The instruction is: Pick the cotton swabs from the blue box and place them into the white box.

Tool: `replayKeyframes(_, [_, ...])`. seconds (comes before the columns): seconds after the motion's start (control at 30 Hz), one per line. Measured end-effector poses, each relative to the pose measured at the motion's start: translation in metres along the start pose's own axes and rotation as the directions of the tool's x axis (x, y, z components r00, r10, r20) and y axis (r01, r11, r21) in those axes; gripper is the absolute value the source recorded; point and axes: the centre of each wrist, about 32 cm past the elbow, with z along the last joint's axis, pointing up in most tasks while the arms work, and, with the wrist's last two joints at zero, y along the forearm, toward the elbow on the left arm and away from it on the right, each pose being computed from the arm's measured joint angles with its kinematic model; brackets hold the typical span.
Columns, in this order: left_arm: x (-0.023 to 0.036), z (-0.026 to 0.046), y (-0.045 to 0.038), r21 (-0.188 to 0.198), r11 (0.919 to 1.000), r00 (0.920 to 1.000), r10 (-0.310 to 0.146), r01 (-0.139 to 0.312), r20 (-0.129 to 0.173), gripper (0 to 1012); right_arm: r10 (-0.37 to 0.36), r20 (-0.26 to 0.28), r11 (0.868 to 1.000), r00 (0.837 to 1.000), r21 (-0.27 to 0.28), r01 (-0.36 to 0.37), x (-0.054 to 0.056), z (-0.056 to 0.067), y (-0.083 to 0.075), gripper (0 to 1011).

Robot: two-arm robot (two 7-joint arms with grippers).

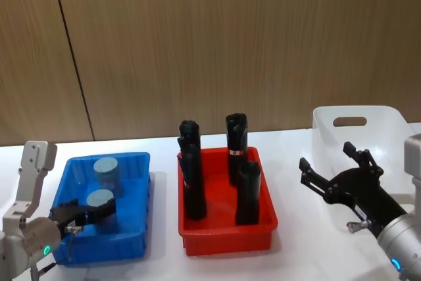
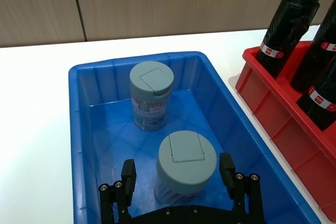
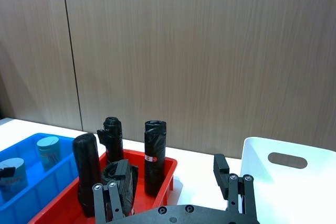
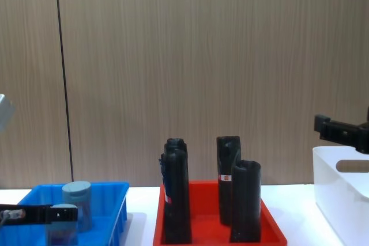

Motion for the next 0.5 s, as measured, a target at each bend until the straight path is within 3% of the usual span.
replayKeyframes(0.1, [0.0014,0.0006,-0.0017,0.004,1.0000,1.0000,-0.006,0.006,0.002,1002,0.000,0.000,1.000,1.000,0.000,0.000,0.0000,0.0000,0.0000,1002])
replayKeyframes(0.5, [0.0037,0.0009,-0.0099,0.012,0.9991,0.9991,-0.040,0.040,0.014,692,0.000,0.000,1.000,1.000,0.000,0.000,0.0000,0.0000,0.0000,1002])
